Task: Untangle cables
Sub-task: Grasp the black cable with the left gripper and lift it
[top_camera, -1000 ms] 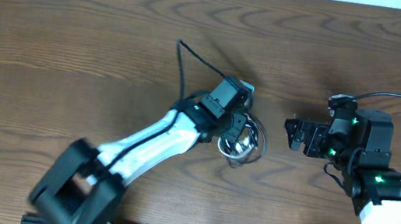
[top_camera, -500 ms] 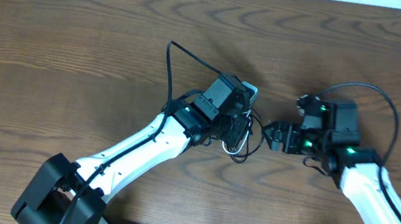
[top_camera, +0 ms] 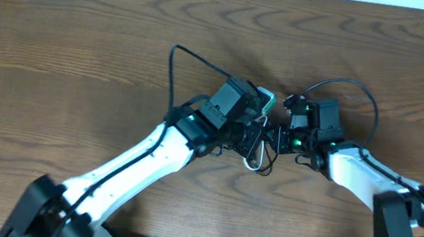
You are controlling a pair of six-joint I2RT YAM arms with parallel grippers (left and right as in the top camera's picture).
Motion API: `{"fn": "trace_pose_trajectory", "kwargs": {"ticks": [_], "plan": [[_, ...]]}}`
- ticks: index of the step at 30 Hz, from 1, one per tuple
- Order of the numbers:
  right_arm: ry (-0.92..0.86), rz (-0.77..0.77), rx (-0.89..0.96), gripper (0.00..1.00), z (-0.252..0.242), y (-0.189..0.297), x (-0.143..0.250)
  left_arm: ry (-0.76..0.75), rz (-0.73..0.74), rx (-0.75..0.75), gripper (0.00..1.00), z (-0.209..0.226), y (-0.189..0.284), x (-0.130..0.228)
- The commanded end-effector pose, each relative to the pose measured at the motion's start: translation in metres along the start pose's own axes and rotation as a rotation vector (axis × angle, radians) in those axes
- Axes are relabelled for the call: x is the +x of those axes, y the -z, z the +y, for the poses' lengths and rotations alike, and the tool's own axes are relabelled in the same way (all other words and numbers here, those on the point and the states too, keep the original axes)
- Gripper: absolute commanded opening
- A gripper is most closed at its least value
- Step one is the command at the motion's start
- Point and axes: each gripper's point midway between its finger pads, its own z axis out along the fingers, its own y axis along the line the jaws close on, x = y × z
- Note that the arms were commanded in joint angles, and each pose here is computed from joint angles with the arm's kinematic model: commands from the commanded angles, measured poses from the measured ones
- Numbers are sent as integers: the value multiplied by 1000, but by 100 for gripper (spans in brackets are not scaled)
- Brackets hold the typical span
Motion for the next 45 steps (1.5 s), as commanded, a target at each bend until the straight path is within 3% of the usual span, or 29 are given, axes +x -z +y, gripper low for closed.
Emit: {"fn": "trace_pose_trajectory", "kwargs": {"ticks": [1, 7, 12, 13, 14, 16, 18, 26, 41, 45], "plan": [[-1, 14, -8, 1, 2, -5, 1, -32, -58, 22, 8, -9, 24, -10], [-50, 95, 15, 1, -3, -3, 21, 37, -23, -313, 7, 63, 44, 5], [-70, 141, -4, 1, 0, -2, 32, 97, 29, -367, 8, 87, 46, 17], [-73, 148, -15, 1, 2, -2, 34, 102, 32, -370, 14, 89, 45, 17], [-74, 152, -21, 1, 3, -1, 35, 103, 34, -371, 40, 90, 45, 17], [-77, 155, -28, 1, 4, -1, 35, 103, 33, -370, 68, 89, 45, 17], [-77, 155, -28, 1, 4, -1, 35, 102, 29, -349, 77, 86, 43, 16], [-85, 161, -53, 1, 9, -1, 36, 90, 0, -192, 76, 61, 33, 4], [-86, 167, -74, 1, 13, 0, 37, 74, -55, -118, 67, 71, -26, -19], [-86, 166, -74, 1, 13, -1, 37, 87, -19, -125, 57, 80, -44, -10]]}}
